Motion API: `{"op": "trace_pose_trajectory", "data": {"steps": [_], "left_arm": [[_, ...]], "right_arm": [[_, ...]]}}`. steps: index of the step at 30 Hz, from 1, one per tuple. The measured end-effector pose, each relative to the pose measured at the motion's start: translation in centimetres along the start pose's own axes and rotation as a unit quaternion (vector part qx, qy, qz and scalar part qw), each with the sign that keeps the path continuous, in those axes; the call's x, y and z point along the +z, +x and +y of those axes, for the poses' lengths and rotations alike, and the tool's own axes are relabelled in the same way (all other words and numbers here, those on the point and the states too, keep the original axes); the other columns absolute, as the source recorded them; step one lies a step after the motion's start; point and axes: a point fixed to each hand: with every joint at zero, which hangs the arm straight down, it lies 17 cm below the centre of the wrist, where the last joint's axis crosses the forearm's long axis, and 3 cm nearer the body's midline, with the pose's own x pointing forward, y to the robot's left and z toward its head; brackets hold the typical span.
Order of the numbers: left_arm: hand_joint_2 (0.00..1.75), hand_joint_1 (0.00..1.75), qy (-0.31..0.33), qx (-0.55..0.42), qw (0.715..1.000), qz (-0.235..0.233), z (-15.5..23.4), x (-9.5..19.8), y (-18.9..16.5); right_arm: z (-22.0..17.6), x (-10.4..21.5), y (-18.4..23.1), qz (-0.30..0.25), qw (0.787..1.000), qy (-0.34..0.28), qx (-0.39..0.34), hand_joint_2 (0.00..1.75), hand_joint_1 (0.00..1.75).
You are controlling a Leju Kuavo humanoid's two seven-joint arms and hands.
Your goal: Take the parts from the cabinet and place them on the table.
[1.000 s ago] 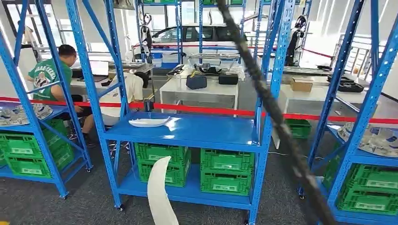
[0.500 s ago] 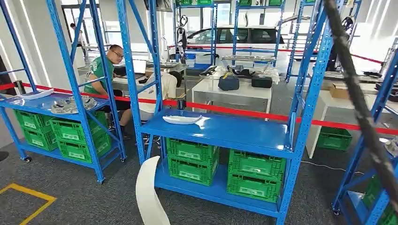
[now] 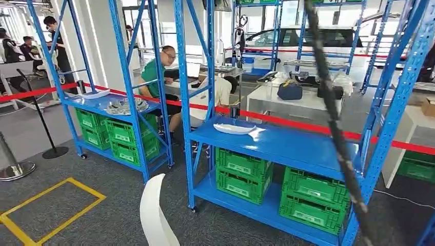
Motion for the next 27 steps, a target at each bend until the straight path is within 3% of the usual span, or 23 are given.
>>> {"op": "trace_pose_trajectory", "data": {"steps": [27], "left_arm": [[1.75, 0.0, 0.002, -0.026, 1.0, -0.001, 0.9, -0.2, 1.1]], "right_arm": [[-0.4, 0.6, -0.6, 0.015, 1.0, -0.007, 0.013, 1.75, 1.75]]}}
